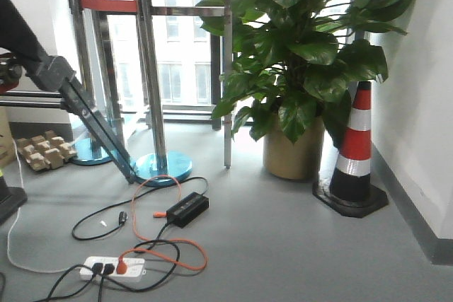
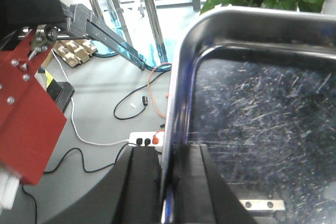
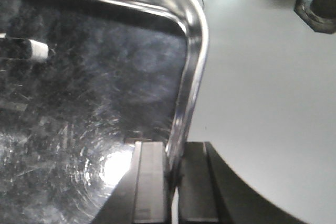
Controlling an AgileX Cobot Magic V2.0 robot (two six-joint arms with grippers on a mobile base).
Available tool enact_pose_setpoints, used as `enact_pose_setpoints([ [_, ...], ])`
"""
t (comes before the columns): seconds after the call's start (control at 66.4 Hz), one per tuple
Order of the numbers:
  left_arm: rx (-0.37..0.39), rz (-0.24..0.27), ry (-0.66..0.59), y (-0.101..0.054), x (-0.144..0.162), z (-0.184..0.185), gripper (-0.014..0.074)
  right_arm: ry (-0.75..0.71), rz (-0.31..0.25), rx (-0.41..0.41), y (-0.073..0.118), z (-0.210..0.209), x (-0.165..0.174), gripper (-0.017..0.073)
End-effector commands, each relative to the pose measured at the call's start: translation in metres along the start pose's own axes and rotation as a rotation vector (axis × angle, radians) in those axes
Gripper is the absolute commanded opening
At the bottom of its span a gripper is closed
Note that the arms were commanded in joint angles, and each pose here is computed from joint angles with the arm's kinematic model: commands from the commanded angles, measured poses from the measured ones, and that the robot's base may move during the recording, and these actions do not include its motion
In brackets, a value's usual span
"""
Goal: Stack silver trays without gaps
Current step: 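Drive across the room toward the potted plant and cone, then turn and drive up to the shelf with the tray stack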
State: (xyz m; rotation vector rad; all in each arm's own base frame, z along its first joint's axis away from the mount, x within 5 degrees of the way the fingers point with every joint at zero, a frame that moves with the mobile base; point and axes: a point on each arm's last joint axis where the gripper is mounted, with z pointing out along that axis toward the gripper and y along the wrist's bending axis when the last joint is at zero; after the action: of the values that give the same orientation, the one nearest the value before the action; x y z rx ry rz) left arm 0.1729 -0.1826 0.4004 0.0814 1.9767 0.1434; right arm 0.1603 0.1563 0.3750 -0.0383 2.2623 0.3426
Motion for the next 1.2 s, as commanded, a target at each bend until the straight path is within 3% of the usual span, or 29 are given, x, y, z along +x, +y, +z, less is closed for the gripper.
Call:
enact_pose_setpoints([
  [0.0, 0.136, 0.002, -0.046, -0.016, -0.003, -0.001, -0.0016, -0.109, -0.013, -0.244, 0.024, -0.007, -0.011, -0.0022],
  [0.482, 0.136, 0.002, -0.046, -0.016, -0.003, -0.001, -0.0016, -0.119, -0.013, -0.264, 0.026, -0.007, -0.012, -0.0022],
  [0.497, 0.136, 0.002, -0.046, -0.016, -0.003, -0.001, -0.0016, -0.185, -0.012, -0.395, 0.037, -0.012, -0.017, -0.0022],
  [0.858, 0.136, 0.002, -0.046, -0.016, -0.003, -0.001, -0.0016, -0.235, -0.011, -0.494, 0.045, -0.017, -0.021, -0.0022],
  [1.189, 0.136, 0.002, -0.046, -0.016, -0.003, -0.001, -0.0016, -0.242, -0.011, -0.508, 0.046, -0.017, -0.022, -0.0022],
])
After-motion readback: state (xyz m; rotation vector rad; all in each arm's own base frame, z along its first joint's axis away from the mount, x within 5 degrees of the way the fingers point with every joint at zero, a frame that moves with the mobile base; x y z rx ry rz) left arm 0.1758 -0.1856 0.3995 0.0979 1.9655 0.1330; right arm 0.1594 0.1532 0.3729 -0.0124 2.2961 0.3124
